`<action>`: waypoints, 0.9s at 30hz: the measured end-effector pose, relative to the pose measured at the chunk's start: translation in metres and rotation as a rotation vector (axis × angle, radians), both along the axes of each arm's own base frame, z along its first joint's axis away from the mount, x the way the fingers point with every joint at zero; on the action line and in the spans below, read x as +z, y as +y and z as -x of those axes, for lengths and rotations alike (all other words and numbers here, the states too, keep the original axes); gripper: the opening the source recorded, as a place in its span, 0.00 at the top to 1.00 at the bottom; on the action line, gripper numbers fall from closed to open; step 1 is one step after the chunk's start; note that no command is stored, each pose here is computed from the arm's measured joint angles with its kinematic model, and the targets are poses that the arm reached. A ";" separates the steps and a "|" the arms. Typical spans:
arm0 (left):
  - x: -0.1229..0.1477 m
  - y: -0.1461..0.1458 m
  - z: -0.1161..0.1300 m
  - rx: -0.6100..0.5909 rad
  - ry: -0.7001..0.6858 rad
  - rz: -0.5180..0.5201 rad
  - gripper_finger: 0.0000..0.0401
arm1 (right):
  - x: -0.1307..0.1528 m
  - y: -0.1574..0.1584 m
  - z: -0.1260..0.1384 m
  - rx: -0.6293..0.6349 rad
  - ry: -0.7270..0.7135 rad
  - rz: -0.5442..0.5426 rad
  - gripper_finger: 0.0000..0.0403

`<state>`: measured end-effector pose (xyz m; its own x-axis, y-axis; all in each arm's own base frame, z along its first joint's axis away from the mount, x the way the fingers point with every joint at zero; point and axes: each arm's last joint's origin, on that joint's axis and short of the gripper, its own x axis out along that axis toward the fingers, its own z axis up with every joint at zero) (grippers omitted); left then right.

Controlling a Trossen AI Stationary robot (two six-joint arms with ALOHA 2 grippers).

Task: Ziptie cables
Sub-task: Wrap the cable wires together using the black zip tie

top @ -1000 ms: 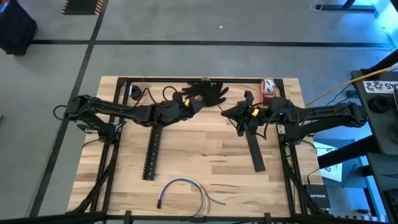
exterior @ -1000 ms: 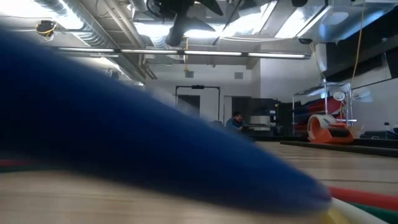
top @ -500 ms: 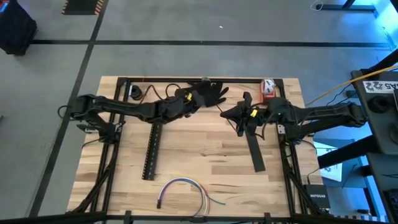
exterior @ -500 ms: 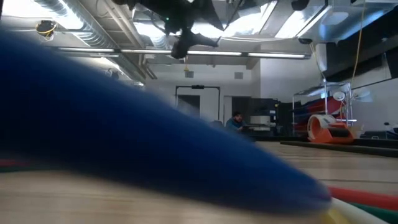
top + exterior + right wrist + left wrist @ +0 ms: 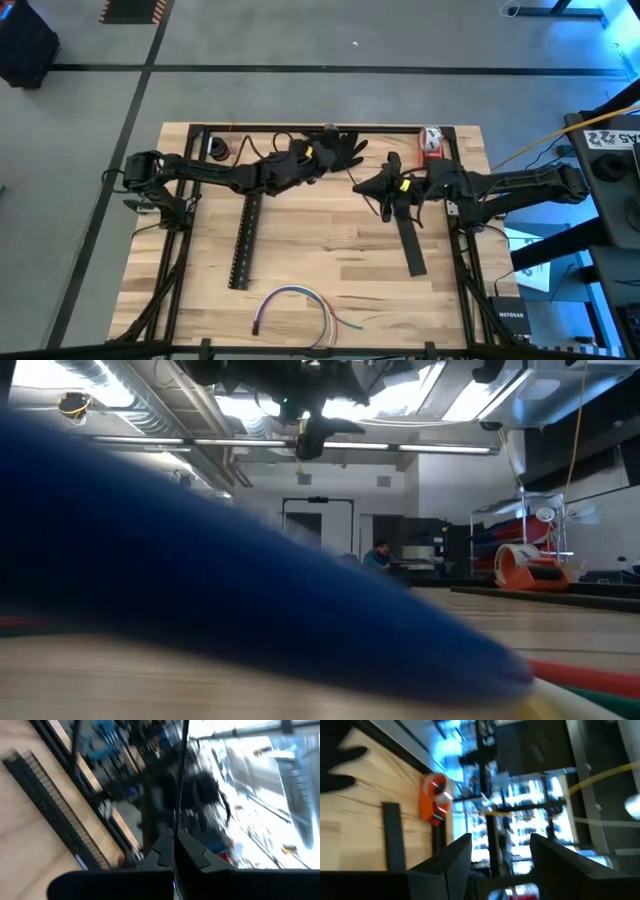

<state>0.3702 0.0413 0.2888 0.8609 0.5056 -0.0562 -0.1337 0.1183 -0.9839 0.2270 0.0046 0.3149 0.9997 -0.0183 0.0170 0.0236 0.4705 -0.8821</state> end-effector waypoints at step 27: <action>-0.008 -0.008 -0.003 0.071 0.022 0.015 0.52 | 0.000 0.001 0.001 0.042 0.008 0.000 0.99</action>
